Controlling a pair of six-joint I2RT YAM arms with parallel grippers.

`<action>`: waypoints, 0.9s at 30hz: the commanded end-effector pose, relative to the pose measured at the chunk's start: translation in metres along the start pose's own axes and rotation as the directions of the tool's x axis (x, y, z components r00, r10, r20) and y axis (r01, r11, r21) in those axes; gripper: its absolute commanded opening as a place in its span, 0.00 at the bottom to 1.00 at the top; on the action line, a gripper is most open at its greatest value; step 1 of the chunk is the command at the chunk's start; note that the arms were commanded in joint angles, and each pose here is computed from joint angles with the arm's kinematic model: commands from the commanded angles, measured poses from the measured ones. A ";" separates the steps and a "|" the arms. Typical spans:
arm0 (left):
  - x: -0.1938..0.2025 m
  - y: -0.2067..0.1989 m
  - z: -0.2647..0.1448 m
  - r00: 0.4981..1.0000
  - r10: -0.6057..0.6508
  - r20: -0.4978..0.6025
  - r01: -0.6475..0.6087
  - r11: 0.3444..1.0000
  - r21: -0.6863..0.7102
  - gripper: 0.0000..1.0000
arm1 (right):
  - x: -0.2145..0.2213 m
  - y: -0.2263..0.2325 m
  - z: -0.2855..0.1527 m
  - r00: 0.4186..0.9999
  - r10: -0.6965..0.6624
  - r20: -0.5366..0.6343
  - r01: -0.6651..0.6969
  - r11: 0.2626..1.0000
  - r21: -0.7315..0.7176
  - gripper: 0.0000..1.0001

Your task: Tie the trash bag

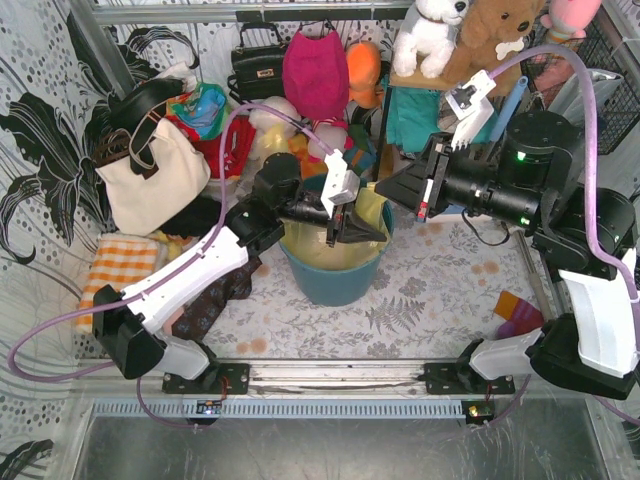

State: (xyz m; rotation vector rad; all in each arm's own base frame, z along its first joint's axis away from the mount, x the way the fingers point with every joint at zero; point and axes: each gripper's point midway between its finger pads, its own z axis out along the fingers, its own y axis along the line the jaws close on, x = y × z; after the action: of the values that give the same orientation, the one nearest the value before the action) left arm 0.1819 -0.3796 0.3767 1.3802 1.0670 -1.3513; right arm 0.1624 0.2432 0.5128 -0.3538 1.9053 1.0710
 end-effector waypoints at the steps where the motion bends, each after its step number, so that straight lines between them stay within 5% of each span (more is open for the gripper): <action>1: -0.006 -0.002 -0.004 0.999 0.029 0.020 -0.029 0.999 -0.023 0.13 | -0.020 0.008 -0.012 0.995 -0.019 0.099 0.022 0.999 -0.027 0.00; 4: -0.007 -0.003 -0.005 0.999 0.034 0.023 -0.033 0.999 -0.031 0.00 | -0.018 0.007 -0.011 0.995 -0.019 0.096 0.022 0.999 -0.027 0.00; 8: -0.013 -0.002 -0.006 0.999 0.046 0.025 -0.045 0.998 -0.043 0.04 | -0.017 0.007 -0.009 0.996 -0.019 0.091 0.022 0.999 -0.029 0.00; 11: -0.026 -0.006 -0.008 0.997 0.057 0.044 -0.055 0.997 -0.047 0.42 | -0.014 0.005 -0.007 0.996 -0.018 0.082 0.020 0.999 -0.025 0.00; 14: -0.053 -0.014 -0.013 0.992 0.090 0.094 -0.084 0.995 -0.057 0.67 | -0.010 0.003 -0.005 0.997 -0.016 0.070 0.017 1.000 -0.021 0.00; 17: -0.084 -0.020 -0.022 0.978 0.143 0.149 -0.127 0.986 -0.109 0.81 | -0.007 0.002 -0.003 0.998 -0.014 0.056 0.015 1.000 -0.020 0.00; 20: -0.112 -0.028 -0.031 0.966 0.186 0.178 -0.161 0.976 -0.144 0.84 | -0.004 0.001 -0.001 0.999 -0.013 0.048 0.014 1.000 -0.018 0.00; 27: -0.136 -0.037 -0.038 0.954 0.217 0.207 -0.186 0.969 -0.159 0.74 | 0.001 0.001 0.002 0.999 -0.012 0.034 0.013 0.999 -0.034 0.00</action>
State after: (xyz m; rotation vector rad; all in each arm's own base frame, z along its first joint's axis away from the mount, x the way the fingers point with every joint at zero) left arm 0.1512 -0.3367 0.4947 1.2090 0.8716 -1.2395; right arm 0.1665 0.2440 0.4997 -0.3427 1.9146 1.0543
